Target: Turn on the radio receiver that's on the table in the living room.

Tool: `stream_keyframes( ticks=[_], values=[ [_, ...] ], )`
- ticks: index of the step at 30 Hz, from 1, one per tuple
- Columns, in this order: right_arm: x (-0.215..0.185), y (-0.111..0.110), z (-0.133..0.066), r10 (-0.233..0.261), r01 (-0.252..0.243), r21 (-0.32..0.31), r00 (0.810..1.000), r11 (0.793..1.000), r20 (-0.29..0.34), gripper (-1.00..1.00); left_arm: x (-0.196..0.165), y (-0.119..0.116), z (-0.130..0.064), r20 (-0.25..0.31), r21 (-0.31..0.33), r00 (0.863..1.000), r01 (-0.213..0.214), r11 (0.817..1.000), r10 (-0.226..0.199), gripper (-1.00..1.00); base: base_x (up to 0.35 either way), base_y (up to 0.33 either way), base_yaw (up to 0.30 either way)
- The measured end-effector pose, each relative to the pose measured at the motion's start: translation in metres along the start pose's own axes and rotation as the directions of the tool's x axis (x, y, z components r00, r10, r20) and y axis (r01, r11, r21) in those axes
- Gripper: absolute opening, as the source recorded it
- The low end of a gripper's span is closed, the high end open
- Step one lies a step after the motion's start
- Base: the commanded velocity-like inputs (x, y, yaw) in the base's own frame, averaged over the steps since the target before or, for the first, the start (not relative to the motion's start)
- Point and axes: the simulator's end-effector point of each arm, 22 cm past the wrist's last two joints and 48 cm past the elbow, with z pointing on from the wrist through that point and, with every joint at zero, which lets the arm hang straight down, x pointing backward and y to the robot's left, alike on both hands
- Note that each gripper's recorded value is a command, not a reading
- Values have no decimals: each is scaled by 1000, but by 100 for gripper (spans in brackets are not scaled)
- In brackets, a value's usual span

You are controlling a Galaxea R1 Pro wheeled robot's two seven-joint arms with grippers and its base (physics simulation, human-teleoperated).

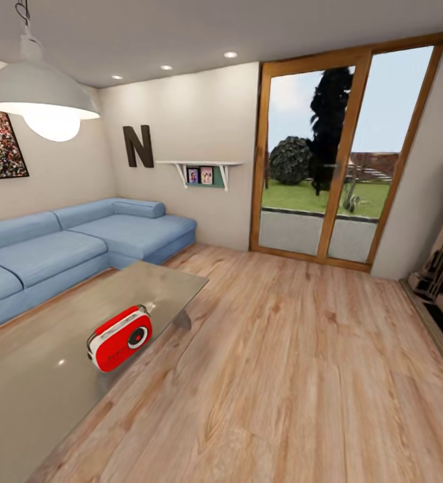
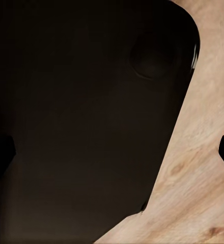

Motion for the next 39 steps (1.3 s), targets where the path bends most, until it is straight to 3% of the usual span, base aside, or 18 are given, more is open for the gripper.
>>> stream_keyframes(
  ticks=[39],
  values=[
    [0,-1,0,6,-6,2,1000,1000,0,100,-1,0,0,4,0,1000,1,1000,-1,100,326,0,0]
  ],
)
